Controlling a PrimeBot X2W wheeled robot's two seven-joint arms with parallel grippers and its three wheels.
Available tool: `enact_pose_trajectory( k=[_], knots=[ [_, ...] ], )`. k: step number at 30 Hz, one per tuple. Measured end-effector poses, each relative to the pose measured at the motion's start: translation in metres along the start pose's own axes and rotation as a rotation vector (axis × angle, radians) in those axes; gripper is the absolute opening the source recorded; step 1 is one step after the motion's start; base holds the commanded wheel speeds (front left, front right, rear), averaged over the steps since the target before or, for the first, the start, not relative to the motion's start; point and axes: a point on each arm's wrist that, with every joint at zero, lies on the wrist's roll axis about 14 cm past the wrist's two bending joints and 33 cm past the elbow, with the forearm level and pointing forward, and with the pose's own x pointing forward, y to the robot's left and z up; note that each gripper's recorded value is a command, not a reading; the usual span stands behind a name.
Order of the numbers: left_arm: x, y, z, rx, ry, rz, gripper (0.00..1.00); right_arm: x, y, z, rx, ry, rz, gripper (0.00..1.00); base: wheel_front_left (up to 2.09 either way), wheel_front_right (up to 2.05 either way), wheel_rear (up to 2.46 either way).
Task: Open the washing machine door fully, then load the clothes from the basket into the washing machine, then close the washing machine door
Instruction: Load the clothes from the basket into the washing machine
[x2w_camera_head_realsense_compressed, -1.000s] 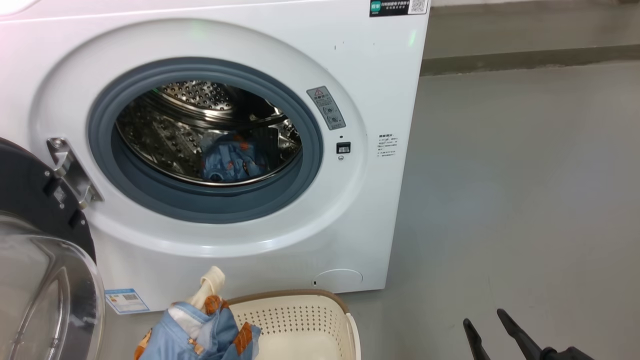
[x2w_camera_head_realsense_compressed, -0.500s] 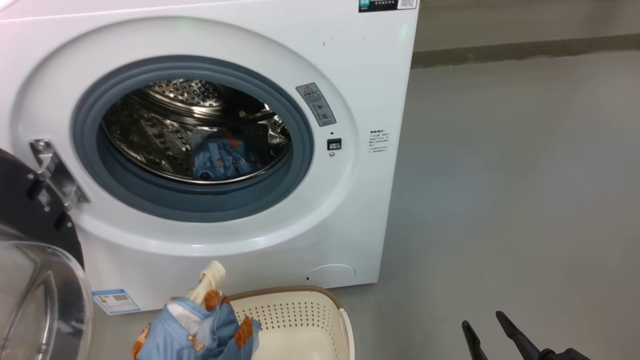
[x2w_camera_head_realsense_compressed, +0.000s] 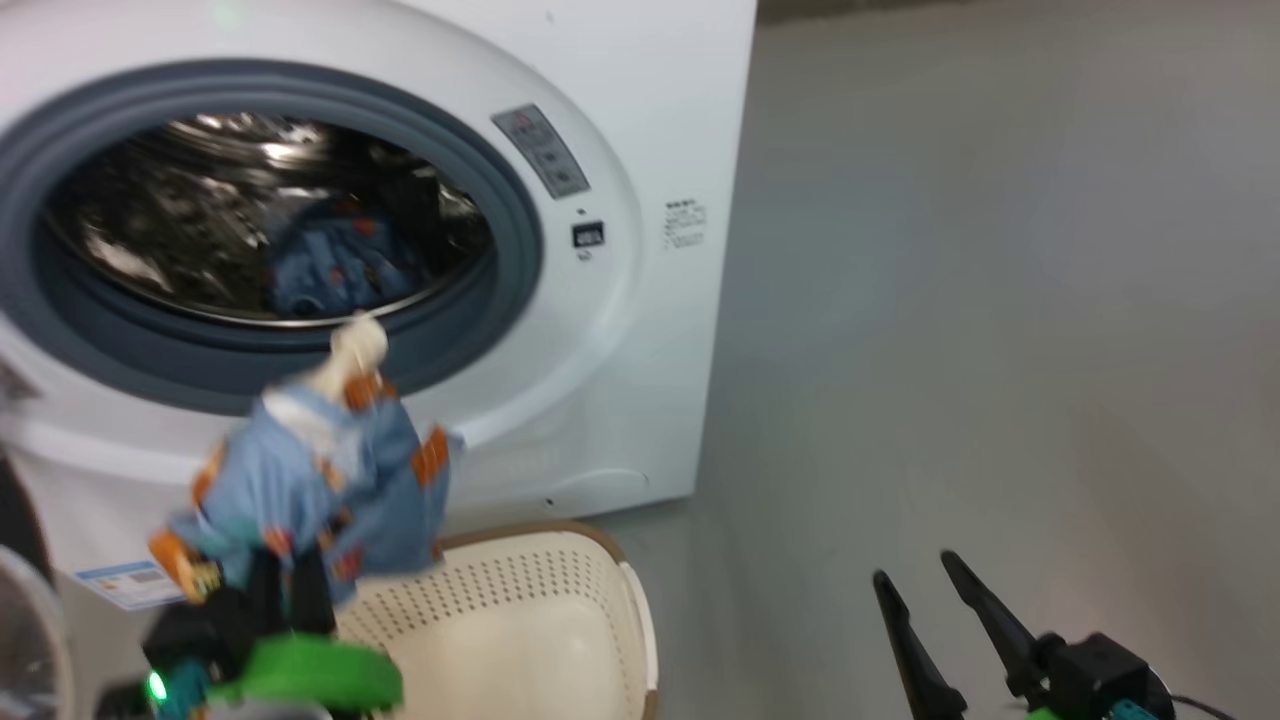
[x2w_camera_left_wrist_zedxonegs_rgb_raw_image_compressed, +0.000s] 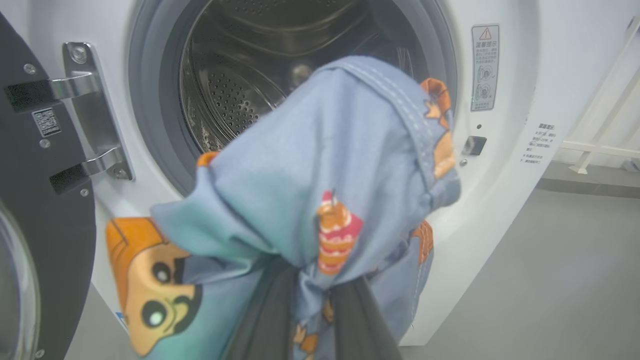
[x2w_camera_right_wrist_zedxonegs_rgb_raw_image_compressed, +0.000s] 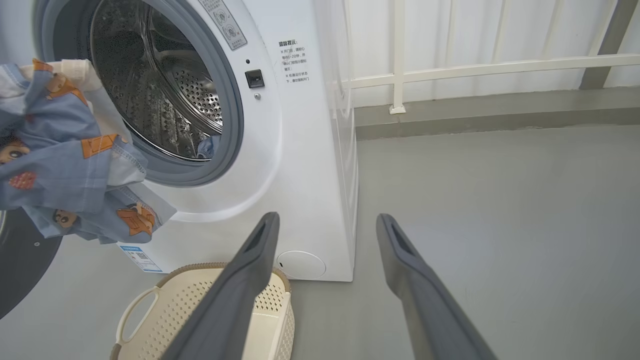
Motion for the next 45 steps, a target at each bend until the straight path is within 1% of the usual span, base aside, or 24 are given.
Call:
enact_pose_trajectory(
  k=[5, 10, 17, 22, 27, 34, 40, 45],
  knots=[
    [0.058, -0.005, 0.003, 0.043, -0.026, -0.03, 0.0, 0.012, -0.005, -0.003, 0.014, 0.007, -0.033, 1.0, 0.0, 0.0, 0.0],
    [0.118, 0.002, -0.001, 0.088, -0.028, -0.018, 0.0, 0.023, -0.011, -0.009, 0.019, 0.029, -0.062, 1.0, 0.0, 0.0, 0.0],
    [0.19, 0.017, -0.031, 0.176, 0.034, 0.001, 0.0, 0.029, -0.022, -0.027, 0.024, 0.09, -0.104, 1.0, 0.0, 0.0, 0.0],
    [0.229, 0.017, -0.055, 0.204, 0.071, 0.0, 0.0, 0.03, -0.031, -0.041, 0.051, 0.135, -0.143, 1.0, 0.0, 0.0, 0.0],
    [0.267, 0.02, -0.073, 0.235, 0.083, -0.003, 0.0, 0.033, -0.036, -0.055, 0.043, 0.182, -0.16, 1.0, 0.0, 0.0, 0.0],
    [0.314, 0.027, -0.085, 0.219, 0.072, 0.015, 0.0, 0.034, -0.042, -0.074, 0.039, 0.245, -0.184, 1.0, 0.0, 0.0, 0.0],
    [0.347, 0.017, -0.08, 0.154, 0.008, 0.002, 0.0, 0.03, -0.05, -0.089, 0.036, 0.296, -0.217, 1.0, 0.0, 0.0, 0.0],
    [0.368, 0.025, -0.076, 0.145, -0.036, 0.012, 0.0, 0.028, -0.054, -0.101, 0.031, 0.337, -0.233, 1.0, 0.0, 0.0, 0.0]
  ],
)
